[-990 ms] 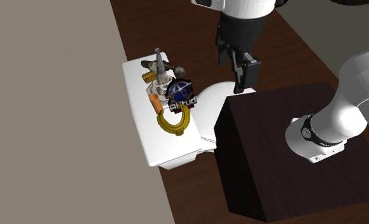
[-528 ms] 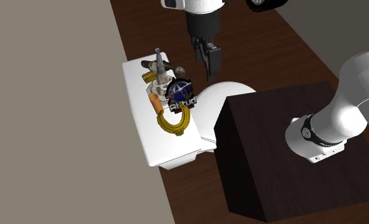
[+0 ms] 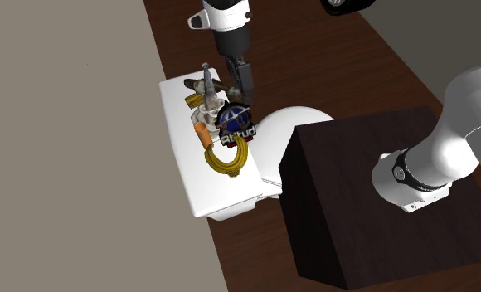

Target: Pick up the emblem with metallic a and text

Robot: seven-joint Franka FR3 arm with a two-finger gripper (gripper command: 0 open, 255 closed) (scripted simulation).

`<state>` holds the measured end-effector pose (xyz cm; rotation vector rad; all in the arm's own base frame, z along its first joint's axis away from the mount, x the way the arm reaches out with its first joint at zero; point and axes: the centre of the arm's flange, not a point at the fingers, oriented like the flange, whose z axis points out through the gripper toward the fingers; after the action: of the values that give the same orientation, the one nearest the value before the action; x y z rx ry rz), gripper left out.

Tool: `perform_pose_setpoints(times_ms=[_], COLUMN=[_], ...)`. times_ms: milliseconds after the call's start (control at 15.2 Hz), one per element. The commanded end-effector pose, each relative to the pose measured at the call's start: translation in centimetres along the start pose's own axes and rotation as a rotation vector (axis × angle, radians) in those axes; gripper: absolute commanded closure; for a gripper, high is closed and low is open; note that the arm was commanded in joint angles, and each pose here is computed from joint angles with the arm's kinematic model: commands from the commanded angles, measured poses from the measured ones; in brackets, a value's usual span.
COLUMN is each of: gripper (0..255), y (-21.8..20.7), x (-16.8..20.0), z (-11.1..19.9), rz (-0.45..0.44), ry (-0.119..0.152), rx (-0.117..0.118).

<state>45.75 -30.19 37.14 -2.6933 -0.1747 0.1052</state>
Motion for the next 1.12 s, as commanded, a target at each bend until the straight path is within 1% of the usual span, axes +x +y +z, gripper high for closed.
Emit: perform_pose_setpoints(times_ms=[0, 330, 792, 924, 990, 1056], gripper=[0, 0, 0, 0, 255, 255], y=[2.9, 9.6, 11.2, 11.3, 11.2, 11.2], x=[1.1, 3.6, 3.8, 3.8, 3.8, 3.8], z=[1.1, 4.3, 7.7, 7.9, 7.9, 7.9], rz=[-0.008, -0.022, -0.022, -0.022, -0.022, -0.021], ry=[-0.002, -0.01, -0.01, -0.01, -0.01, -0.01], rx=[0.044, 0.144, 0.144, 0.144, 0.144, 0.144])
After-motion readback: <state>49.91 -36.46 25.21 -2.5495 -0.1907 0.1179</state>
